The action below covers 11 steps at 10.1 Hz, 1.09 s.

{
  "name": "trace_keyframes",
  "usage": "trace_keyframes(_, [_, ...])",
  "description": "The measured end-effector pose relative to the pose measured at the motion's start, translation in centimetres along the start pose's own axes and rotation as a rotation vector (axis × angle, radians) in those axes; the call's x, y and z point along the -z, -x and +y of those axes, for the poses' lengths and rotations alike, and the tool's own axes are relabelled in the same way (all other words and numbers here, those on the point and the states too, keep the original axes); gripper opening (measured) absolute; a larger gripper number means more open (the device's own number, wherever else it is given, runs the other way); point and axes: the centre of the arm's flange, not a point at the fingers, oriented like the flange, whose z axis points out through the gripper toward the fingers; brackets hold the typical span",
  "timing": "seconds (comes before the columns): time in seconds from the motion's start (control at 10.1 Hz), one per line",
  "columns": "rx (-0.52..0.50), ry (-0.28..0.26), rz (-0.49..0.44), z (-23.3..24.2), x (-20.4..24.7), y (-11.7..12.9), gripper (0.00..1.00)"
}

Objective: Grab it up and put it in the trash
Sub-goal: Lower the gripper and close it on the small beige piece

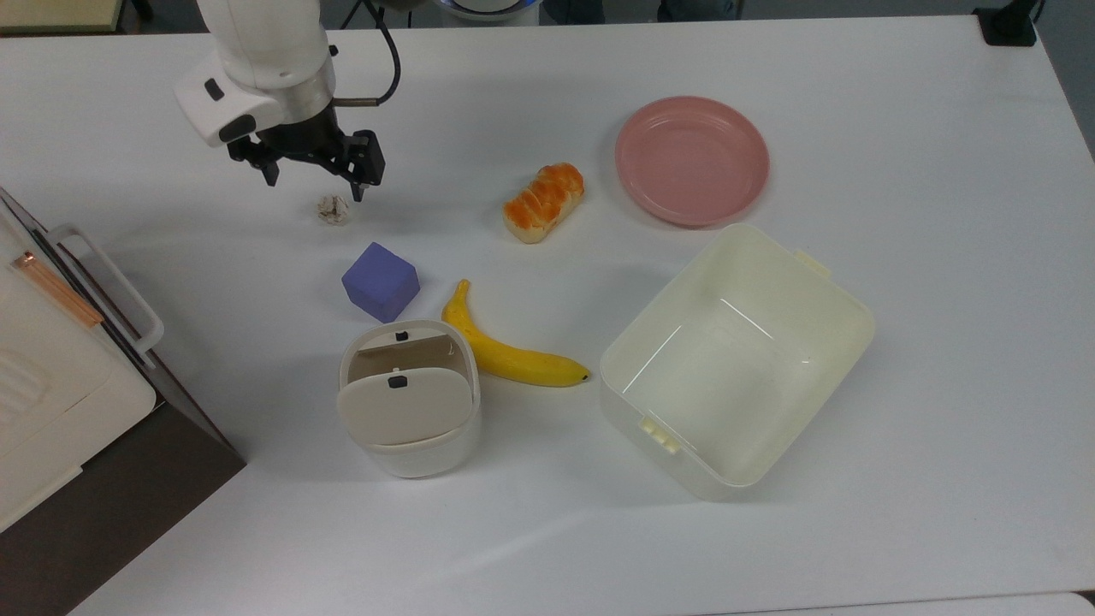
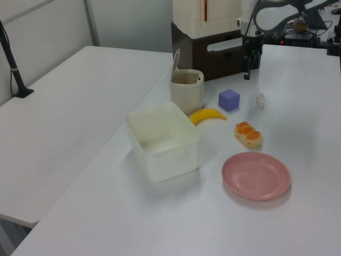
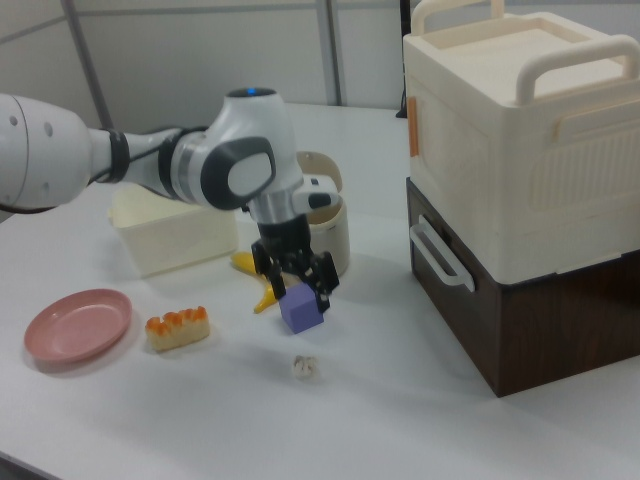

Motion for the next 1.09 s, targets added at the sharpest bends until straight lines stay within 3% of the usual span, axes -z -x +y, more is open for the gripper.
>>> trace_keyframes(0.4, [0.117, 0.047, 0.005, -1.8, -7.7, 2.7, 1.0])
trace_keyframes(0.69, [0.15, 0.079, -0.039, -1.6, -10.0, 4.1, 0.96])
trace_keyframes(0.99, [0.15, 0.08, -0.053, -1.0, -10.8, 4.2, 0.33])
trace_keyframes(1.09, [0.149, 0.081, -0.049, -0.9, -10.5, 4.2, 0.22])
